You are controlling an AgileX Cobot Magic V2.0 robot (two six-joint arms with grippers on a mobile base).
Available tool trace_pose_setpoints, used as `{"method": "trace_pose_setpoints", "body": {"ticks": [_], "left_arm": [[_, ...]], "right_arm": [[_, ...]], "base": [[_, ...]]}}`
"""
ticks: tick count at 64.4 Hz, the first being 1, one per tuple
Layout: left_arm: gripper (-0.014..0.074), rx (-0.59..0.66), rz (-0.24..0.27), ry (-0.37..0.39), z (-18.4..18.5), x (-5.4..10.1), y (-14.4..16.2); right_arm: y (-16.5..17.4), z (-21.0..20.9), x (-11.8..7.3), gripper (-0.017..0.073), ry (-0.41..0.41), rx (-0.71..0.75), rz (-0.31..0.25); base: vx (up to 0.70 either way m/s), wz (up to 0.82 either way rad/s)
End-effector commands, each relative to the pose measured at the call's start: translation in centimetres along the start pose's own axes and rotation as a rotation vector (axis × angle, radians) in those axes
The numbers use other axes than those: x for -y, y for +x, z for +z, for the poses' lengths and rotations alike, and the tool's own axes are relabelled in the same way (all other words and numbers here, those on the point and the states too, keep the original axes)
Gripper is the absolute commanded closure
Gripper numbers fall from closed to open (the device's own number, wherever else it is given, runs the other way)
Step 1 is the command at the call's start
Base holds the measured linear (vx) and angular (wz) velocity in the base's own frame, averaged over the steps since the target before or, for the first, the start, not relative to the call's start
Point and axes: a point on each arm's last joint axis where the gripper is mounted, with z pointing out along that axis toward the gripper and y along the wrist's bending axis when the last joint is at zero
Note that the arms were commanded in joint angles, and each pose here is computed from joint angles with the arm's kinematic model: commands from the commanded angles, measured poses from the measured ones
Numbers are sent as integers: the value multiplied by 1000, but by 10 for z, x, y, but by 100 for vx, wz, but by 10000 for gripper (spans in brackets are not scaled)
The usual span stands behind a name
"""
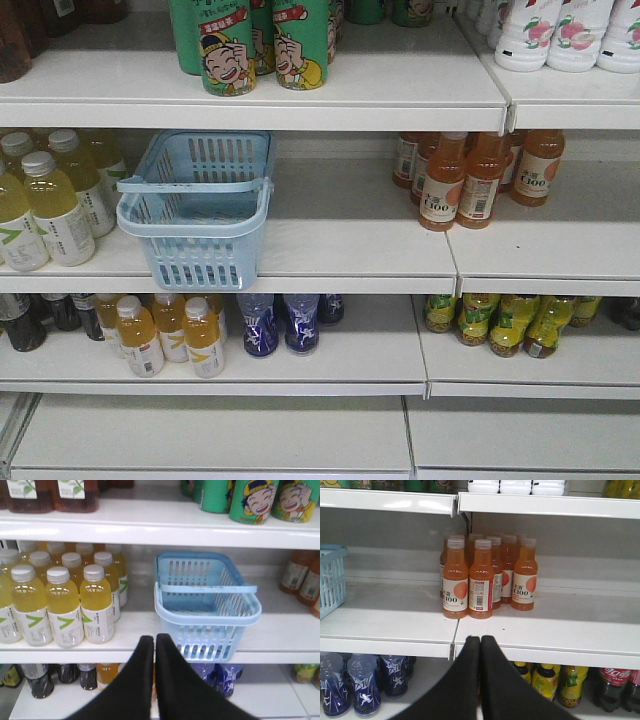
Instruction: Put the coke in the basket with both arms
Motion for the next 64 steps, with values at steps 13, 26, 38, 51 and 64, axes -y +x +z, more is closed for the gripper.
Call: {"method": "trace_pose_setpoints", "body": {"ticks": [13,26,38,51,64], "left_arm": [[598,-95,-16,-14,38,-1,-3],[573,-133,1,-18,48,-2,1],[494,-125,1,-19,49,-2,0],[355,-125,1,-19,49,-2,0],[218,-125,26,-17,49,-2,0]], "right_arm": [[-5,-1,0,569,4,77,-11],[-5,-1,0,569,4,77,-11],[-5,-1,0,569,4,76,-11],[-5,-1,0,569,4,76,-11],[-5,-1,0,569,4,76,-11]], "base": [[0,0],[0,0],[0,0],[0,0],[0,0]]}}
